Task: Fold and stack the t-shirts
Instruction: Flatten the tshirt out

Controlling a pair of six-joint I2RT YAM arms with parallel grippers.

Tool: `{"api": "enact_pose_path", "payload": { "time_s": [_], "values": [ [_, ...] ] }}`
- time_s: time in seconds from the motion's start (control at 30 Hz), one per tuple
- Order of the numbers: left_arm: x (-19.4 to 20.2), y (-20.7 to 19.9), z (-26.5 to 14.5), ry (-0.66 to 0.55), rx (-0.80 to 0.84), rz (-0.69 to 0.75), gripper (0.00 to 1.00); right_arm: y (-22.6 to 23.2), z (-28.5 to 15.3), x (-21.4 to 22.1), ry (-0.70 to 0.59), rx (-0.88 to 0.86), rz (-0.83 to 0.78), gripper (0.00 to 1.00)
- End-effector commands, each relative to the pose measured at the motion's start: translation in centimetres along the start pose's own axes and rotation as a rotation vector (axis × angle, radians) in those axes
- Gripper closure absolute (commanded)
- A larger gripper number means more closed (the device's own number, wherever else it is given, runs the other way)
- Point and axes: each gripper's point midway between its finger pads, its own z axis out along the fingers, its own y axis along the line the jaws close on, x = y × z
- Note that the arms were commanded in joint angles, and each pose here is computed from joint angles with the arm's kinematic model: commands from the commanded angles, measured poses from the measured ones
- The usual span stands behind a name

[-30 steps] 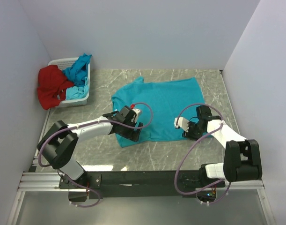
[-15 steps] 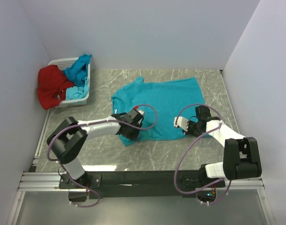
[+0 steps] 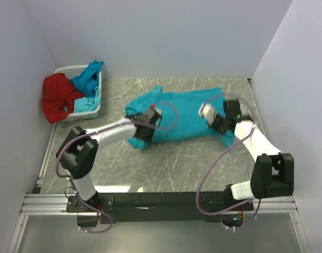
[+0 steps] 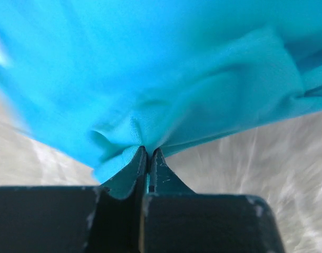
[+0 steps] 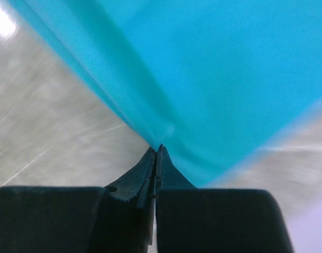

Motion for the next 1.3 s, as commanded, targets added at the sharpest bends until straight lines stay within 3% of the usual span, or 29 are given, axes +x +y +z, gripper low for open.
{"api": "enact_pose_path", "payload": {
  "time_s": [0.0,0.03,0.1,0.13,0.17,0.2,0.3,0.33,0.37,0.4,0.43,0.47,0.5,0.6,0.63,0.67,0.7,0.8,0.83,0.93,0.97,1.0,1.03,1.1,1.13,1.2,1.27],
  "values": [
    [-11.5,6.1,-4.4,-0.219,-0.106,-0.035,0.99,-12.5,-7.3,-9.1,-0.191,0.373,0.104,1.0],
    [-18.0,6.7,-8.8,-0.371,-0.091,-0.073,1.0,-14.6,-9.1,-10.8,-0.226,0.426,0.121,1.0],
    [-22.4,9.1,-11.8,-0.431,-0.127,-0.074,1.0,-19.5,-15.0,-15.4,-0.335,0.551,0.163,1.0],
    [-28.2,9.6,-19.1,-0.633,-0.107,-0.108,1.0,-20.9,-17.4,-16.8,-0.384,0.588,0.172,1.0],
    [-29.4,9.9,-20.4,-0.653,-0.114,-0.097,1.0,-22.4,-22.0,-19.3,-0.484,0.647,0.175,1.0],
    [-31.3,10.1,-24.2,-0.761,-0.079,-0.121,1.0,-22.9,-24.4,-20.3,-0.535,0.677,0.171,1.0],
    [-33.0,9.8,-36.2,-1.097,0.014,-0.158,1.0,-21.5,-31.9,-23.3,-0.697,0.732,0.108,1.0],
    [-32.0,9.3,-35.4,-1.083,0.031,-0.14,1.0,-20.6,-33.0,-23.5,-0.718,0.734,0.086,1.0],
    [-30.3,9.5,-39.8,-1.167,0.065,-0.144,1.0,-19.0,-33.9,-23.1,-0.728,0.733,0.059,1.0],
    [-29.7,8.8,-41.3,-1.214,0.116,-0.131,1.0,-17.4,-33.9,-23.3,-0.75,0.693,0.02,1.0],
    [-28.3,8.2,-38.9,-1.156,0.139,-0.111,1.0,-16.5,-33.5,-22.7,-0.742,0.686,0.008,1.0],
    [-26.5,8.1,-41.0,-1.186,0.176,-0.116,1.0,-14.4,-32.3,-21.2,-0.72,0.658,-0.01,1.0],
    [-25.3,7.7,-40.4,-1.166,0.203,-0.11,1.0,-13.0,-31.2,-20.6,-0.712,0.624,-0.032,1.0],
    [-20.2,5.3,-35.3,-1.02,0.325,-0.088,1.0,-8.7,-26.0,-16.0,-0.602,0.535,-0.047,1.0],
    [-17.5,3.9,-30.3,-0.903,0.372,-0.072,1.0,-6.9,-25.9,-15.0,-0.599,0.53,-0.076,1.0],
    [-15.5,3.4,-30.0,-0.884,0.413,-0.098,1.0,-5.0,-21.5,-12.3,-0.528,0.452,-0.07,1.0],
    [-13.7,2.6,-28.1,-0.829,0.445,-0.106,1.0,-3.6,-19.9,-11.0,-0.505,0.417,-0.083,1.0],
    [-4.2,-0.7,-19.3,-0.548,0.56,-0.167,1.0,2.0,-14.9,-6.5,-0.436,0.294,-0.117,1.0],
    [-2.7,-1.6,-19.2,-0.538,0.606,-0.181,0.99,4.1,-13.2,-4.7,-0.407,0.249,-0.158,1.0],
    [4.2,-4.9,-16.6,-0.348,0.725,-0.264,0.97,9.0,-10.1,-0.4,-0.309,0.121,-0.205,0.96],
    [6.2,-6.6,-17.2,-0.272,0.803,-0.288,0.91,10.8,-9.6,1.3,-0.255,0.059,-0.203,0.75],
    [7.9,-7.0,-16.8,-0.224,0.817,-0.3,0.83,11.2,-9.6,2.0,-0.229,0.056,-0.205,0.63],
    [8.1,-7.1,-18.2,-0.246,0.847,-0.305,0.45,11.2,-9.8,2.4,-0.214,0.074,-0.19,0.56],
    [8.1,-5.7,-19.2,-0.292,0.773,-0.341,0.29,10.2,-10.5,2.5,-0.194,0.136,-0.176,0.49],
    [6.1,-4.7,-21.7,-0.403,0.774,-0.356,0.15,9.5,-10.9,2.2,-0.203,0.167,-0.159,0.45],
    [3.5,-2.3,-23.8,-0.542,0.671,-0.376,0.07,7.8,-11.3,0.8,-0.242,0.226,-0.148,0.4],
    [1.7,-1.2,-23.1,-0.578,0.557,-0.343,0.02,6.0,-11.1,-0.5,-0.271,0.232,-0.07,0.39]
  ]
}}
